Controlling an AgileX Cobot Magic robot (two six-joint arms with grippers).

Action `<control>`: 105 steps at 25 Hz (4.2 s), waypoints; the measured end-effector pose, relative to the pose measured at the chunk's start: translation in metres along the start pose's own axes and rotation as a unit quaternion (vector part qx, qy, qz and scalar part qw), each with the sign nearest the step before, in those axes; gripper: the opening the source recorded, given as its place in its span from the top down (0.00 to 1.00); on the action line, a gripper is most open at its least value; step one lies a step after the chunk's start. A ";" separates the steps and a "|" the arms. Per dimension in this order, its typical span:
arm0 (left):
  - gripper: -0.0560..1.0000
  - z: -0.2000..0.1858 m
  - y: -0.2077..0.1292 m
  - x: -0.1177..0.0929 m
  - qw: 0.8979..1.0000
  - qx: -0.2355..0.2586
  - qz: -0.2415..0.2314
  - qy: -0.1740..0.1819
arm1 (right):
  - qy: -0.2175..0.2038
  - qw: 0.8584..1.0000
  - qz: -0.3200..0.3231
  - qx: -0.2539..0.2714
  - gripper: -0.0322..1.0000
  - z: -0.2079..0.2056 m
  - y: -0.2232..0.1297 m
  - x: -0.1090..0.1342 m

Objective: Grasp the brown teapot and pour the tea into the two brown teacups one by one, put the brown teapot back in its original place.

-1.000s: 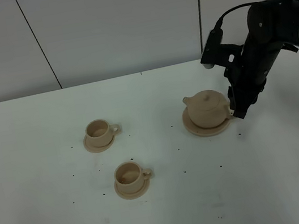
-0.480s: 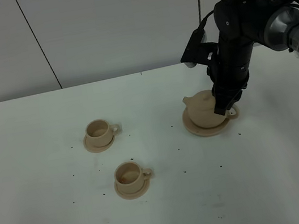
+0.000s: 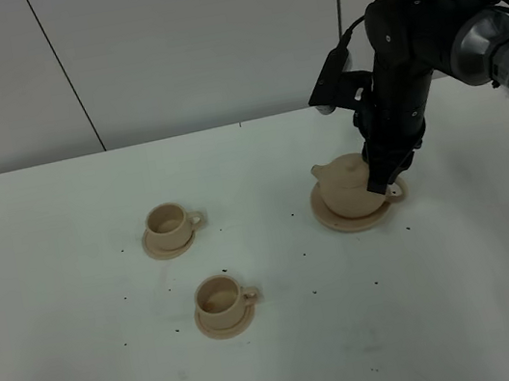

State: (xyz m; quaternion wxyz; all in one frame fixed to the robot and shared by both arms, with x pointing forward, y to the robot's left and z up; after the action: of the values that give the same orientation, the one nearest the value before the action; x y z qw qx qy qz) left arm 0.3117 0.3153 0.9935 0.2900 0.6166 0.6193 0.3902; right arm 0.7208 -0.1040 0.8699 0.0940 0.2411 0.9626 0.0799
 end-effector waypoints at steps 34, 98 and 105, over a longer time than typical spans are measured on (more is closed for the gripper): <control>0.72 0.000 0.000 0.000 1.000 0.000 0.001 0.000 | 0.007 0.999 -0.008 0.031 0.75 0.033 -0.012 0.001; 0.72 0.000 0.000 0.000 1.000 0.000 0.001 0.000 | -0.026 0.999 -0.023 0.023 0.88 0.034 -0.008 -0.012; 0.72 0.000 0.000 0.000 1.000 0.000 0.001 0.000 | -0.013 1.000 0.004 0.026 0.88 0.034 -0.010 -0.007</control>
State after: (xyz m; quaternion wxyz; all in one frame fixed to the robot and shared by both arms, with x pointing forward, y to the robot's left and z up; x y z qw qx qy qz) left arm 0.3117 0.3153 0.9935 0.2898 0.6169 0.6189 0.3903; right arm 0.7300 -0.1118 0.8356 0.0995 0.2488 0.9620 0.0520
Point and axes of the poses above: a point on each arm's last joint axis where the gripper is mounted, z pointing out along that axis toward the gripper, x along the wrist's bending axis when the last joint is at zero, y = z × x, the point moved 10 cm from there along z, pointing out along that axis toward the gripper, and after that the axes turned 5 degrees about z, right-handed, at the moved point
